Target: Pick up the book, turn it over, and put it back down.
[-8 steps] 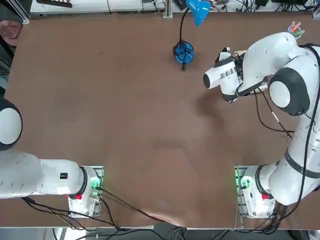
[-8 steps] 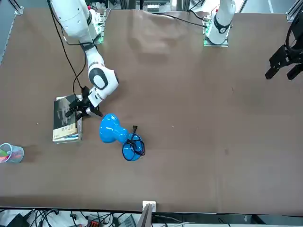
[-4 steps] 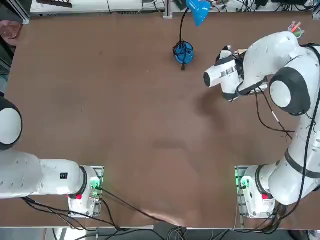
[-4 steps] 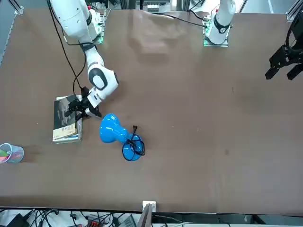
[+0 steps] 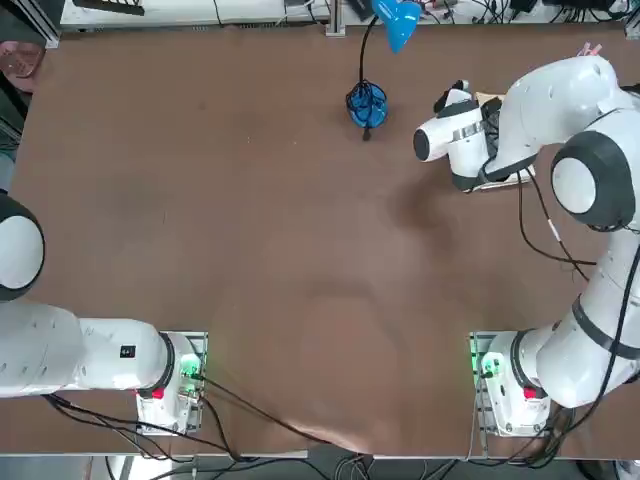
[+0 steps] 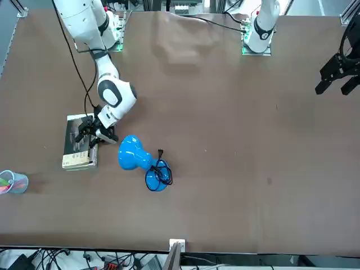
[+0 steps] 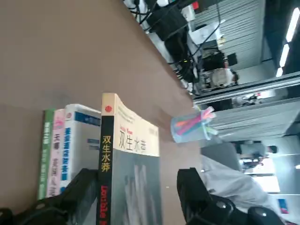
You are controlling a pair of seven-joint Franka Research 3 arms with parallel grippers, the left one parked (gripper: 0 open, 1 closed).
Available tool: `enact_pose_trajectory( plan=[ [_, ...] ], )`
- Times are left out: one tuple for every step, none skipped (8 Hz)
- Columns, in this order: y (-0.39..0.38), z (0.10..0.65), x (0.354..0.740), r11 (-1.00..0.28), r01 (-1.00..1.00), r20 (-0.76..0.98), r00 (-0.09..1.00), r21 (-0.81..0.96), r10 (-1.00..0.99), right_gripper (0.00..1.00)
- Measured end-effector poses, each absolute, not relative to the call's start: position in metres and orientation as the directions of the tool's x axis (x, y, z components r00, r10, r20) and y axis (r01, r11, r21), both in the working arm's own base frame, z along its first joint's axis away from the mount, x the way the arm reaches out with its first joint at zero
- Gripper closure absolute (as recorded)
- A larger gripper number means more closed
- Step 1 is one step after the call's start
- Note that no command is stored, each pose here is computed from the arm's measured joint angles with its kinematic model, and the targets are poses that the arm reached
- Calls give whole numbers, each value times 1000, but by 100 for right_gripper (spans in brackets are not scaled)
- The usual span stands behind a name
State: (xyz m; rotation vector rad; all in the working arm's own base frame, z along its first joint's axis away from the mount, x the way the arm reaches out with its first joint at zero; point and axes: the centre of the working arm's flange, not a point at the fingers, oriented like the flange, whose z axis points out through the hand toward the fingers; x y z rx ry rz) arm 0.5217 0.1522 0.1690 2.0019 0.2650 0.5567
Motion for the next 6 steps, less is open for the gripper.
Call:
enact_pose_trajectory(
  plan=[
    [151, 167, 518, -499, -45, 279, 870, 866, 407, 0],
    [150, 167, 514, -515, -40, 283, 870, 856, 404, 0],
    [149, 169, 510, -530, -35, 287, 870, 847, 401, 0],
    [147, 174, 507, -544, -33, 293, 869, 839, 399, 0],
    [144, 179, 505, -559, -33, 300, 868, 829, 395, 0],
    [140, 183, 504, -571, -34, 306, 869, 820, 388, 0]
  ],
)
